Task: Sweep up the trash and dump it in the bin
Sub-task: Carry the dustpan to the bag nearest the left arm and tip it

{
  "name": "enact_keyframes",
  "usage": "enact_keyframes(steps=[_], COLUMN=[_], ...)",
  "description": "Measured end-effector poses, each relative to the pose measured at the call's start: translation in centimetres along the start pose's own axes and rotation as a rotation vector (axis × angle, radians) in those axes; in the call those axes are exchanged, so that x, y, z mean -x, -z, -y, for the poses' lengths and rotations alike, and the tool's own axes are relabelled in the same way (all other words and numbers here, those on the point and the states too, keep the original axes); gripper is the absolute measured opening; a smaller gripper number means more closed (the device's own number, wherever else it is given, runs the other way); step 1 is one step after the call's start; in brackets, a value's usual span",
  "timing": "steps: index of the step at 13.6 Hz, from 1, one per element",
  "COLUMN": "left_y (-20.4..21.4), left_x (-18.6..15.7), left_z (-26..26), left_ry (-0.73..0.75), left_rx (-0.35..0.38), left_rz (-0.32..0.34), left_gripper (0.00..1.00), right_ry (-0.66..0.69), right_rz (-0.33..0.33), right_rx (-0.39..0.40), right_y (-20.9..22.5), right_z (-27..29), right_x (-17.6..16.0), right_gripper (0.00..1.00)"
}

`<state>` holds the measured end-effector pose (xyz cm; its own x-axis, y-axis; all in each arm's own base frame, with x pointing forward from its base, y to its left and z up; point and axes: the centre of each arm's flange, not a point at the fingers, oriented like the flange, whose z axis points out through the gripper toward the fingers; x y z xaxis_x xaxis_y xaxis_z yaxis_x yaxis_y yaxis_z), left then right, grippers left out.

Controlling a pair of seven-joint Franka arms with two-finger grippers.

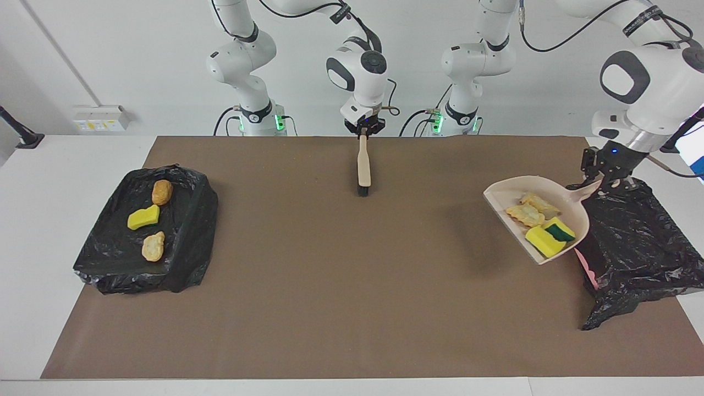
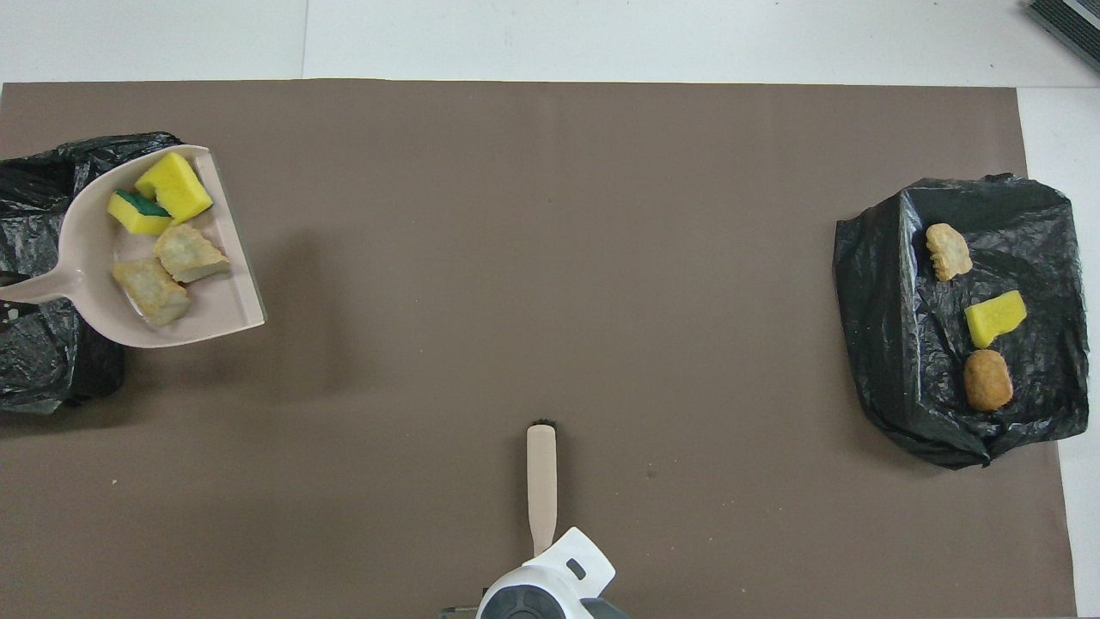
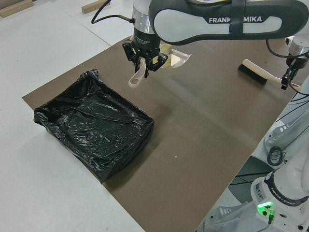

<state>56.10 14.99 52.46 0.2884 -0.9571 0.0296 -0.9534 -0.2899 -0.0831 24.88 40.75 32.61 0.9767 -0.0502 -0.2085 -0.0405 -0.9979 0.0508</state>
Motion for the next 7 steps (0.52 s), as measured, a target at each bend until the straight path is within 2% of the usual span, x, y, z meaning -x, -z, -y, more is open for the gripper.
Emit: enact_keyframes(steps=[3,5,7], left_y=[2.2,2.9,3.6], left_x=[6.8,10.4,13.2], left_z=[1.3,2.1,3.0], left_ry=[0.035,0.073,0.051], left_rx=[-0.034,-0.040,-0.056], left_rz=[-0.001,0.027,0.078], left_gripper=[0.31,0.31,0.31], right_ry=[-0.001,-0.001,0.004], right_rz=[0.000,0.001,0.001], right_rx=[0.005,0.008,0.009], right_y=[-0.2,-0.3,-0.3], right_z=[-0.4,-0.6,-0.6], right_x=[0.2,0.3,0.3], right_gripper=[0.26,0.26,0.26])
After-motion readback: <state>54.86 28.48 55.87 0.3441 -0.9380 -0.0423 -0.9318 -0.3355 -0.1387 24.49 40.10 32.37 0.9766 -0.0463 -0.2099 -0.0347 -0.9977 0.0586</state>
